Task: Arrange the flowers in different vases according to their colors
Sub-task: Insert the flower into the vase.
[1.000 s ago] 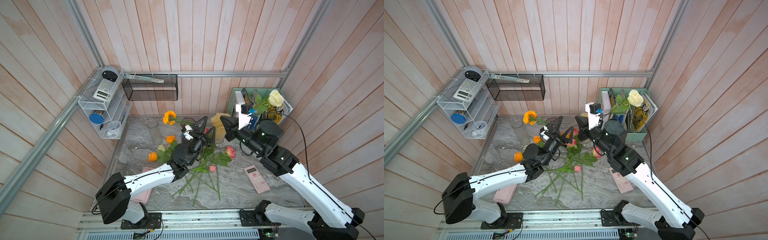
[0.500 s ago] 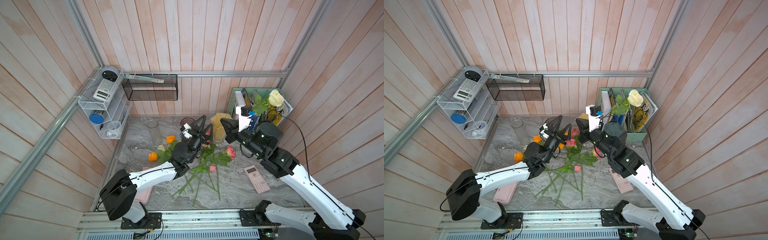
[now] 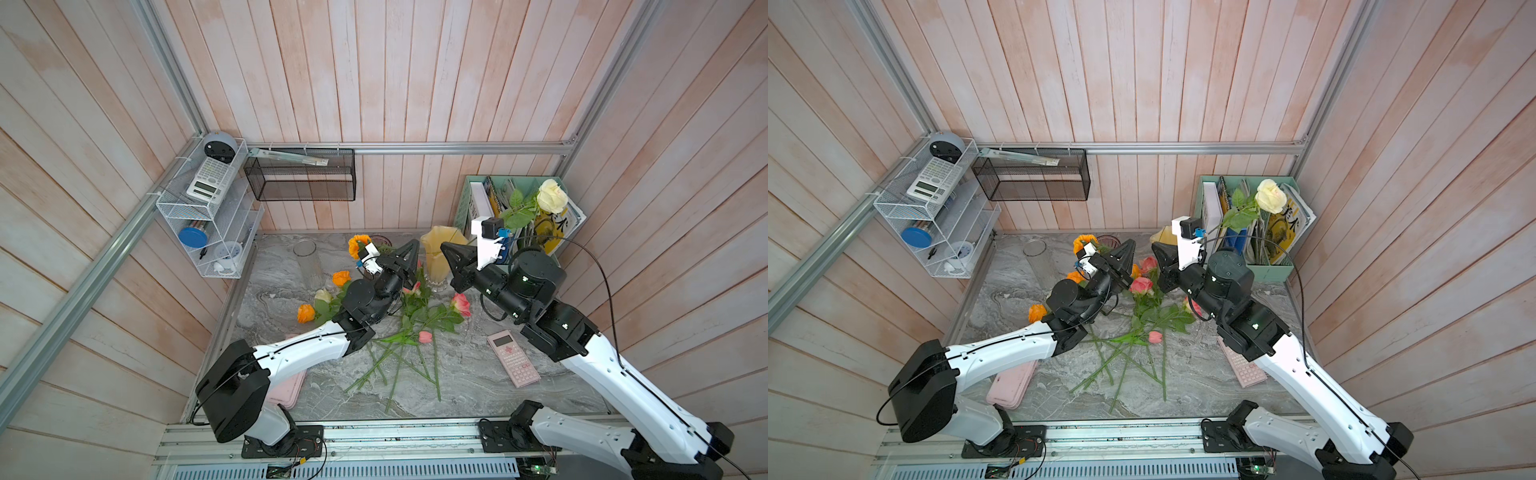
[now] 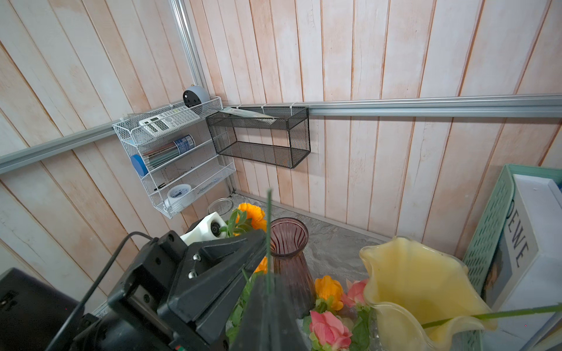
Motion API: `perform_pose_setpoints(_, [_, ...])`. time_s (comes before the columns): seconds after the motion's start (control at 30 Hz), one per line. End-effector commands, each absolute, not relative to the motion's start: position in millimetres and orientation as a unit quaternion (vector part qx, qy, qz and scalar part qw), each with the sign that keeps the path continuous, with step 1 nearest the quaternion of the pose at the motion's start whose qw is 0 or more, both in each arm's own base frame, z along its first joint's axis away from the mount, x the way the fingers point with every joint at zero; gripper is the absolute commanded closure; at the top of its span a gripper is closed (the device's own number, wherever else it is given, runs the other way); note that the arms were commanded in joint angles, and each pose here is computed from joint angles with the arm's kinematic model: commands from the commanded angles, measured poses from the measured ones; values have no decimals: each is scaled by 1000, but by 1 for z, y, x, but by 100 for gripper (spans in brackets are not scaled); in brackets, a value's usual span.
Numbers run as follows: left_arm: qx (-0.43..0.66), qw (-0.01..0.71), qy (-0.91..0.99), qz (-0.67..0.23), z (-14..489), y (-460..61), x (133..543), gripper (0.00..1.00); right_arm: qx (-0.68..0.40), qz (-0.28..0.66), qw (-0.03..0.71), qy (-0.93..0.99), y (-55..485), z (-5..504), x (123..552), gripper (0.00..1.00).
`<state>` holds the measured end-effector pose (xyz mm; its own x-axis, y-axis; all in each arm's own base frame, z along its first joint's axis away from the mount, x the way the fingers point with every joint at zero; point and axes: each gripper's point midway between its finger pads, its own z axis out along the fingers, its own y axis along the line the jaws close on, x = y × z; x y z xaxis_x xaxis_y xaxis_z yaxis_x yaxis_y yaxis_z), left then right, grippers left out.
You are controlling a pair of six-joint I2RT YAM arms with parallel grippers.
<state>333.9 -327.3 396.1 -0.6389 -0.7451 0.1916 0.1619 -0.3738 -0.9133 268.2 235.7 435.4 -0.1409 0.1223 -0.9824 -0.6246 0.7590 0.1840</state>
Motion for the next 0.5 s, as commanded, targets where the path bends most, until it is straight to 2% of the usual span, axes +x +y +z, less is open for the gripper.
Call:
perform_pose_setpoints(0.0, [-278,326,479,-766,417,-309,329,100,-178,292,629,698,232,426,265,100])
perform_pose_setpoints(0.03, [-275,333,487,-759,416,-305,330,100,-175,292,631,697,231,425,265,99])
perform_pose_setpoints(0.13, [-269,355,508,-738,415,-293,330,100,-172,296,634,694,230,421,263,73])
perform_pose_setpoints(0.2, [-263,364,513,-732,419,-288,330,100,-173,301,628,697,232,417,263,50])
perform_pose_setpoints(0.23, [-259,368,515,-729,422,-285,330,100,-175,301,624,700,233,414,263,44])
perform_pose_setpoints(0.33, [-247,379,526,-720,429,-278,332,100,-173,302,614,708,234,405,264,33])
perform_pose_setpoints(0.47, [-221,390,548,-707,439,-269,339,100,-167,294,604,722,228,391,261,27])
